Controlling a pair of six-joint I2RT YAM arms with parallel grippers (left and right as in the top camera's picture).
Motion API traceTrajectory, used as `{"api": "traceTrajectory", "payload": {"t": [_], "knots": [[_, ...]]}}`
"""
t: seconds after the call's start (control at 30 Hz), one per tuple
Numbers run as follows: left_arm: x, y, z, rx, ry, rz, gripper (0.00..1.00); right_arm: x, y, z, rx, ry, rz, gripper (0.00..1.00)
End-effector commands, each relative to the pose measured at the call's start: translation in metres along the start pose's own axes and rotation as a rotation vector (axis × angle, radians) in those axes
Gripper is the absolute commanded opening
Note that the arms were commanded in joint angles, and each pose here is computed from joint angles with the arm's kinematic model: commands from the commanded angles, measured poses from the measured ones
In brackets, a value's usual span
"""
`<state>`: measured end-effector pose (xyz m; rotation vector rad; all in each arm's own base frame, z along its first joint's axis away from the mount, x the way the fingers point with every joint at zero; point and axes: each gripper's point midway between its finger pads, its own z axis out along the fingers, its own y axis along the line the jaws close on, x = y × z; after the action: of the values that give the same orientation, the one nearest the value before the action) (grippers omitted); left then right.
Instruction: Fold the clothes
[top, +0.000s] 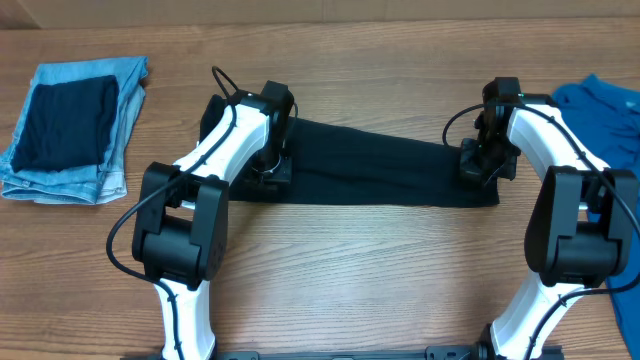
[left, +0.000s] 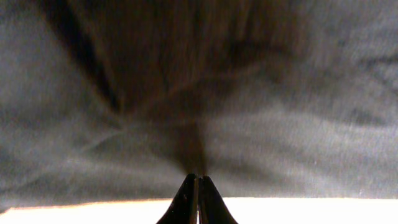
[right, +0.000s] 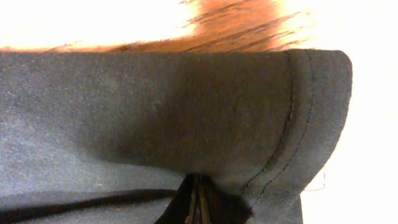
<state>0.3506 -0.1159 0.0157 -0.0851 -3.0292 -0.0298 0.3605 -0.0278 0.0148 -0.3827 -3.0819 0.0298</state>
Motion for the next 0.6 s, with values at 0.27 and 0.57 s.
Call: {"api": "traceTrajectory", "payload": {"t": [0.27,0.57], "knots": [[-0.074,0.023,-0.084,-0.112,-0.314,0.314,0.45,-0.004,-0.002,-0.005,0.008,-0.027,0.01,0.04],[-0.08,0.0,-0.057,-0.033,-0.292,0.822,0.58,-0.003,0.0,-0.005,-0.002,-0.024,0.01,0.04]]}}
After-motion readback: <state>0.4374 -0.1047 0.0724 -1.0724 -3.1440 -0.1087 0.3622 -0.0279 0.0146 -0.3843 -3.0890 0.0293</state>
